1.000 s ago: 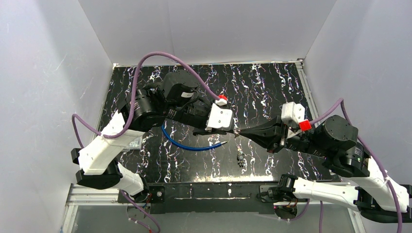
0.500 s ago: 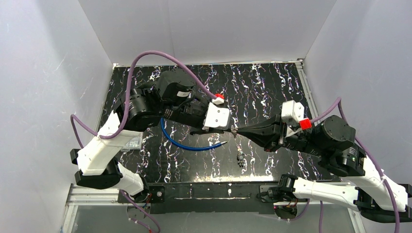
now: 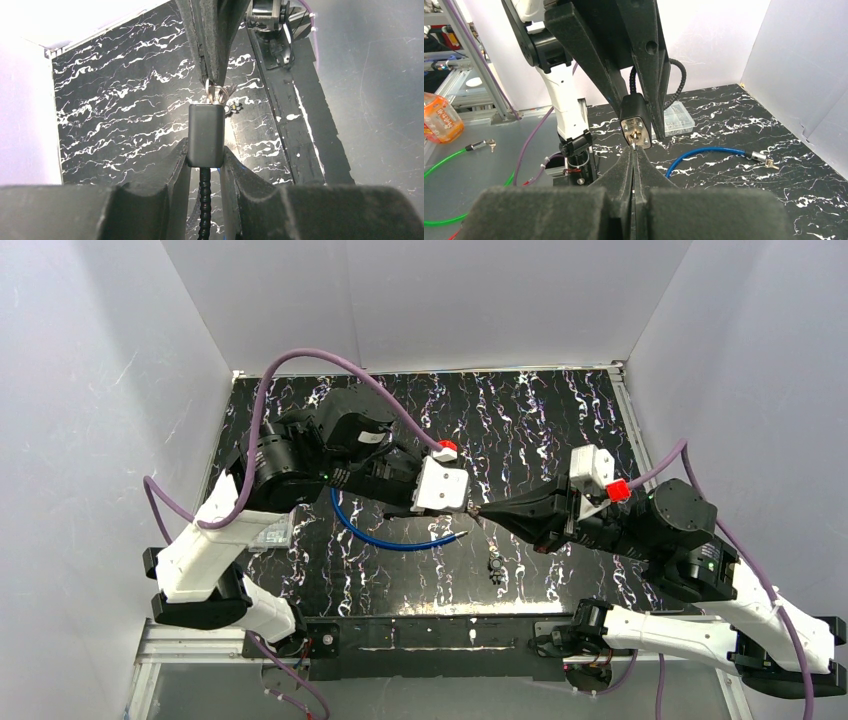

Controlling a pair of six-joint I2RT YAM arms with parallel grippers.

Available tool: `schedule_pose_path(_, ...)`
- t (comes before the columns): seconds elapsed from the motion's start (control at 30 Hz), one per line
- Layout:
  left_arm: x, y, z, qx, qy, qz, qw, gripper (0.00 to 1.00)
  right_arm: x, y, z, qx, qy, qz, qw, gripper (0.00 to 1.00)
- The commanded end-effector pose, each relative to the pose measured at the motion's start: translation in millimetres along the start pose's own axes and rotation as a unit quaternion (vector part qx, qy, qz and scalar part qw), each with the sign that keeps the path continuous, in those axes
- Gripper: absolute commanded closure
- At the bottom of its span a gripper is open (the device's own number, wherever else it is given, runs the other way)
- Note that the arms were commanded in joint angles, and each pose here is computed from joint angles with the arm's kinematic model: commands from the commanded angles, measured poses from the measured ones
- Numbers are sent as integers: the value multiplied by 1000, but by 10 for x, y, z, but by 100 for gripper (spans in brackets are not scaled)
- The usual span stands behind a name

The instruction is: Unlock with the key

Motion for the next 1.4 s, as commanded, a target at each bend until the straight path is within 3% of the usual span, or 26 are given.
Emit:
schedule_pose_path(0.0,-157,11,-277,-56,-56,11,997,100,-193,-56,119,-19,1,10,1000,99)
schedule_pose_path(0.73,-162,-96,-52,-220,-28,-42,974,100,-180,-103,147,-71,-6,38,997,99)
schedule_pose_path(1.0,-164,-119,-46,-228,-29,-46,972,100,-106,-104,170,-72,8,44,996,99)
schedule_pose_path(1.2,-143,-117,-63,-223,-34,-51,973,100,9,-97,59,-49,8,44,998,74)
schedule_pose_path(1.37,-139,-118,-81,-222,-38,-52,973,100,72,-65,-24,-31,5,34,999,69)
Point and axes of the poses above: each gripper's point midway between its finger pads, its own x axis back along the fingers, its own y axis along the line the jaws close on, z = x × y, the point moved 2 cm from there along x, back along the fingers, and after that the axes turned 2 degrees about -x, right-handed, at the moved point
